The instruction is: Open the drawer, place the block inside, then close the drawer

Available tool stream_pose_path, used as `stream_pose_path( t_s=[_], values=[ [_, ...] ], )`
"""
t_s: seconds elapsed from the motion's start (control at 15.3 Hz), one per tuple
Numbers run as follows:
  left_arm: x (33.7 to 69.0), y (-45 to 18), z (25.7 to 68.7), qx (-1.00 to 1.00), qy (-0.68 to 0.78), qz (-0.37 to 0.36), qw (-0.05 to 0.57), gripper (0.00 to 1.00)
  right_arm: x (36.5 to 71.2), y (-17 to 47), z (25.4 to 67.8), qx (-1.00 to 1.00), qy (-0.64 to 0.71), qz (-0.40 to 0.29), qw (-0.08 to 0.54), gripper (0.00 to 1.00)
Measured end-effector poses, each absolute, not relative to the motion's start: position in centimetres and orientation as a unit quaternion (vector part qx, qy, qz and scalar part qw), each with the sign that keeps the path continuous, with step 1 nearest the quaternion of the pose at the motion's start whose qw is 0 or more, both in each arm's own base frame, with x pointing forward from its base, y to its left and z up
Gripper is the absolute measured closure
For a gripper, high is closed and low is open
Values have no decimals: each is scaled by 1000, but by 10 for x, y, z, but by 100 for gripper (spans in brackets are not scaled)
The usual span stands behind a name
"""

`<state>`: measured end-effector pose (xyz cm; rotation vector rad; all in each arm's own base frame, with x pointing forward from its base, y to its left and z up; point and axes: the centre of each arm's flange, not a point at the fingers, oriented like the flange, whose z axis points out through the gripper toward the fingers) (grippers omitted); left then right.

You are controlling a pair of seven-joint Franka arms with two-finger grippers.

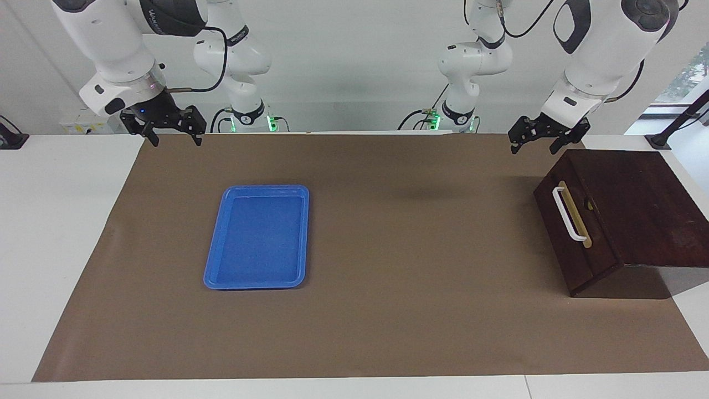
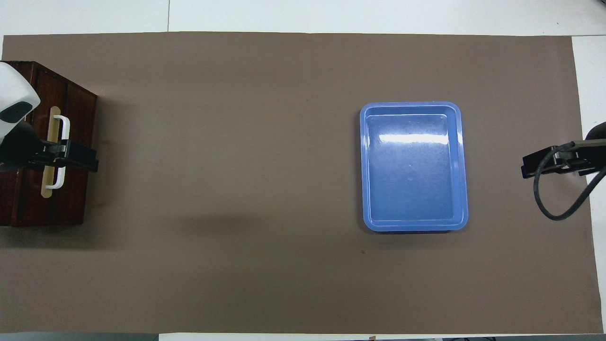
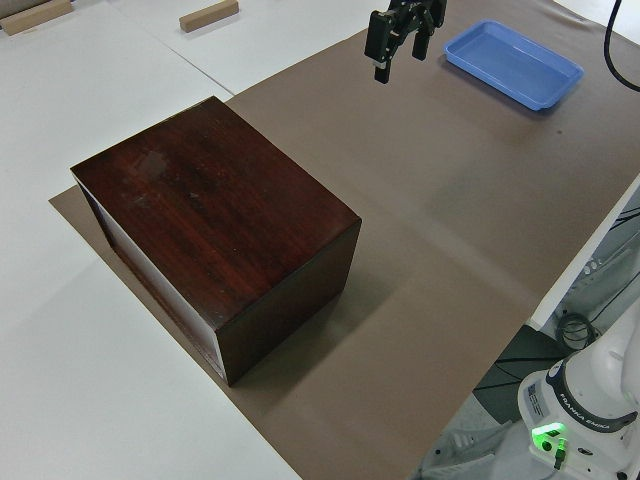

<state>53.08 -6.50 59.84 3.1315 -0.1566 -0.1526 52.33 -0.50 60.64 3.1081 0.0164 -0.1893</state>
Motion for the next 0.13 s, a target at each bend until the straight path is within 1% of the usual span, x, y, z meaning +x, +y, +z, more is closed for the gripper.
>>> stream_pose_path(
  t_s=[0.13],
  values=[
    [530,-65,598,997,-50,-51,1,0,523,-5,606,998,5,-61,14,0]
  ],
)
